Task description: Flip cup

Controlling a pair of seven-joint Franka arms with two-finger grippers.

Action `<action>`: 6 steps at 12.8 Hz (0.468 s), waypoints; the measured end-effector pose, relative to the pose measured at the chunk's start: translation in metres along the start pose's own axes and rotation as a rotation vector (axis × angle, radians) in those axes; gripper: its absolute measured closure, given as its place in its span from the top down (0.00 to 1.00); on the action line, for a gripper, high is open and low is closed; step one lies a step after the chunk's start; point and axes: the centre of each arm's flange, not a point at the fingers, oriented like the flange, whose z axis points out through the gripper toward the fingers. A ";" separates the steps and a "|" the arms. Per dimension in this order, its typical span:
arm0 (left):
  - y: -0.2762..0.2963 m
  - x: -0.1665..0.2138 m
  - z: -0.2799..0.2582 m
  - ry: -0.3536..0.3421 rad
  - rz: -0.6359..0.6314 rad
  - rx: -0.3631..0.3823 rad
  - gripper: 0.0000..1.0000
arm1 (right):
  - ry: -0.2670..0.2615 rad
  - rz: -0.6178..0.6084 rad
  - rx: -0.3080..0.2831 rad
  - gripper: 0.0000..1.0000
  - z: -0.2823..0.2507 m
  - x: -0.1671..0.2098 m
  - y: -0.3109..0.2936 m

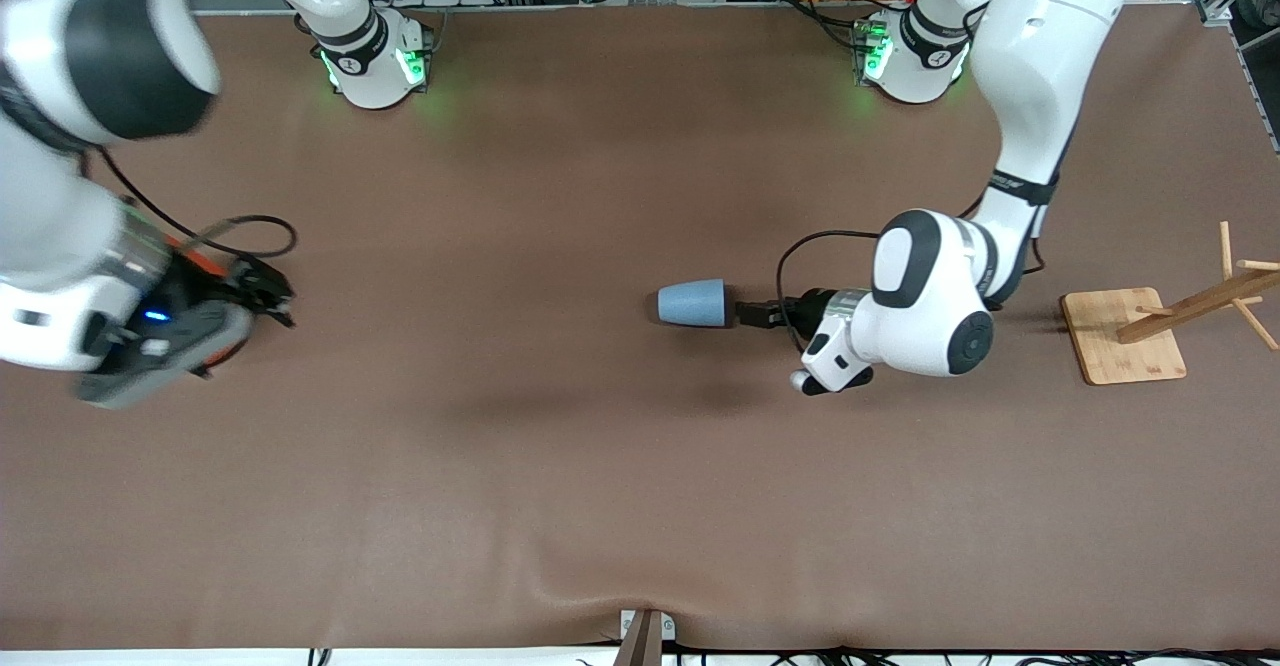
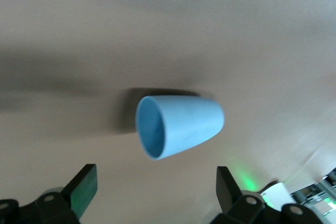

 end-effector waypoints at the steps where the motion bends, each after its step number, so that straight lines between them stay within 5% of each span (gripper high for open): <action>1: 0.004 0.001 0.012 0.008 -0.011 -0.007 1.00 | -0.020 0.111 0.006 1.00 -0.010 -0.014 0.013; 6: 0.007 0.003 0.071 -0.017 -0.066 0.022 1.00 | -0.081 0.551 -0.014 1.00 -0.032 -0.058 0.008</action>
